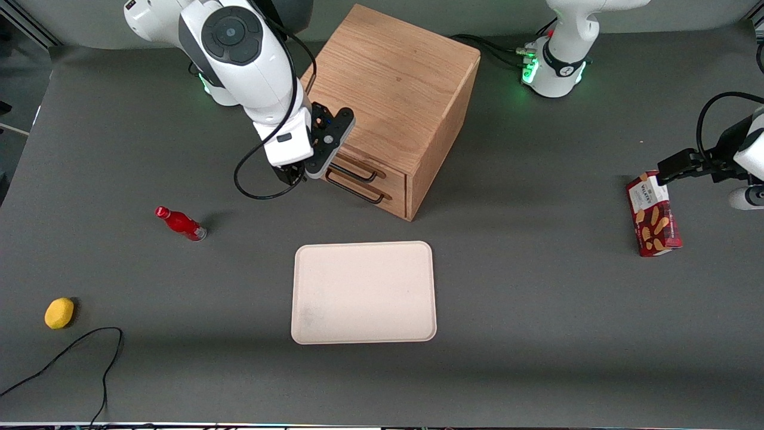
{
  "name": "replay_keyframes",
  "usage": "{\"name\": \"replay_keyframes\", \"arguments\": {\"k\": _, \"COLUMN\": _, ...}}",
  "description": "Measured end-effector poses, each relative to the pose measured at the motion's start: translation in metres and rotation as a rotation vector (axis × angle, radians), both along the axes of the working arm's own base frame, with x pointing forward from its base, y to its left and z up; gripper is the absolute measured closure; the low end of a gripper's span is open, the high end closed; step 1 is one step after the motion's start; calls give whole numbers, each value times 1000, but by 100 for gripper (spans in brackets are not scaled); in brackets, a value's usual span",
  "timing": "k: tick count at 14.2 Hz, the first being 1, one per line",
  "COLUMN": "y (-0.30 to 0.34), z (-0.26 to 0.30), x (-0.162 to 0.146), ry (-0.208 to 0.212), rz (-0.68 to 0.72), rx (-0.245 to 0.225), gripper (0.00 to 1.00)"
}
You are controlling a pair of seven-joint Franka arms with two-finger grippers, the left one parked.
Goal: Open upper drawer
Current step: 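Lower the right gripper and hook it around the upper drawer handle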
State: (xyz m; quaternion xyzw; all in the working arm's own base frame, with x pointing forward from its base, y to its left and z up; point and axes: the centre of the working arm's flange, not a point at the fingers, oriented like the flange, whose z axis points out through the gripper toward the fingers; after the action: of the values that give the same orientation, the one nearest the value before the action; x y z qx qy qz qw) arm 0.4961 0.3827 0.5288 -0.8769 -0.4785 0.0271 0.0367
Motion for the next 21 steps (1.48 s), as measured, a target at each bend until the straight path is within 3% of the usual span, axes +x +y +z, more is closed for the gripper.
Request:
{"name": "replay_keyframes", "arguments": {"k": 3, "y": 4, "z": 0, "x": -1, "ry": 4, "rz": 4, "rx": 11, "gripper": 0}}
{"name": "replay_keyframes", "arguments": {"k": 7, "y": 6, "z": 1, "x": -1, "ry": 31, "rz": 53, "rx": 62, "gripper": 0}}
{"name": "replay_keyframes", "arguments": {"k": 21, "y": 6, "z": -36, "x": 14, "ry": 43, "rz": 81, "rx": 46, "gripper": 0}}
